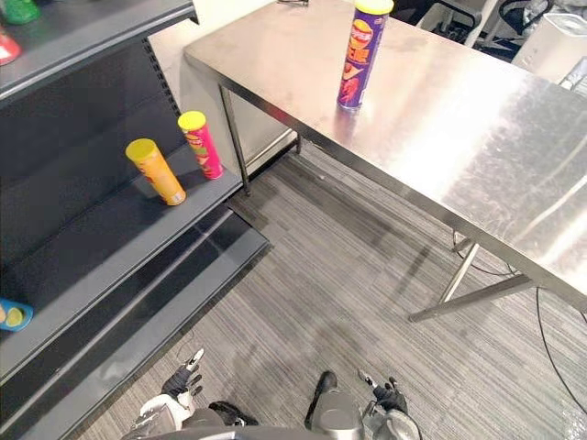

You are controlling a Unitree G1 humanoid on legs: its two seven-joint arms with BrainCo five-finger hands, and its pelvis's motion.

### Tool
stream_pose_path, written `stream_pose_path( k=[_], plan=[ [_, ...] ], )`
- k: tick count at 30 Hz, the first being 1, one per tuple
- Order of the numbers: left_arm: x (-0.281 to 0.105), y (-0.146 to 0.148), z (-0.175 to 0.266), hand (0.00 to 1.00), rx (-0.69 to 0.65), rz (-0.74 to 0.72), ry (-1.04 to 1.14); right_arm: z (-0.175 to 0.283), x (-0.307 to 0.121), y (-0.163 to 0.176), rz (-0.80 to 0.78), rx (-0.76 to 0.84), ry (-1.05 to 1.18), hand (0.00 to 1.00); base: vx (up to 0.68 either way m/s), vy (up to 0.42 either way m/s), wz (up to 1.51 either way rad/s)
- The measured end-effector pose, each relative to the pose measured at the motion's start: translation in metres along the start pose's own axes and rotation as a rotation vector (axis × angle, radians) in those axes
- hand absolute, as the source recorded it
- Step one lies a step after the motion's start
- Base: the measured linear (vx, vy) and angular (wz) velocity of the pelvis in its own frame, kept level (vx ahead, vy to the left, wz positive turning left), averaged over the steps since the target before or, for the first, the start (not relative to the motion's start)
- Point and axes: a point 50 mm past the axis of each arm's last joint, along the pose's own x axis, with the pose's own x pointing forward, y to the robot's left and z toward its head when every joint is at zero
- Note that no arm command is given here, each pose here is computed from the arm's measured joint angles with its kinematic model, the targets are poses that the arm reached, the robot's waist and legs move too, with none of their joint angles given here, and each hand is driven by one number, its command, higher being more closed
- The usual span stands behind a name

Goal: Put the gum and the chips on the shelf.

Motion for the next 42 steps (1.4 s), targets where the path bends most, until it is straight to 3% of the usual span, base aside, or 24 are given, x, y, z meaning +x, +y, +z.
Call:
stream_pose_path(
  k=[5,13,22,30,42],
  plan=[
    [0.000,0.000,-0.001,0.00,-0.002,0.007,0.003,-0.001,0.000,-0.001,-0.008,0.032,-0.001,0.00,0.04,-0.056,-0.07],
    [-0.001,-0.002,0.008,0.00,-0.130,0.011,-0.064,0.005,0.001,-0.001,-0.012,0.083,-0.025,0.00,0.02,-0.108,-0.64],
    [-0.001,-0.004,0.012,0.00,-0.107,0.022,-0.100,-0.010,-0.004,-0.025,-0.092,0.139,0.017,0.00,0.15,0.172,-0.99],
    [-0.001,0.000,0.000,0.00,-0.042,0.038,-0.039,-0.013,-0.003,-0.009,-0.074,0.198,0.026,0.00,0.19,0.216,-0.34],
    [-0.003,0.004,-0.012,0.00,-0.005,0.046,0.011,-0.024,-0.005,-0.006,-0.062,0.153,0.077,0.00,0.01,0.018,-0.24]
  ],
)
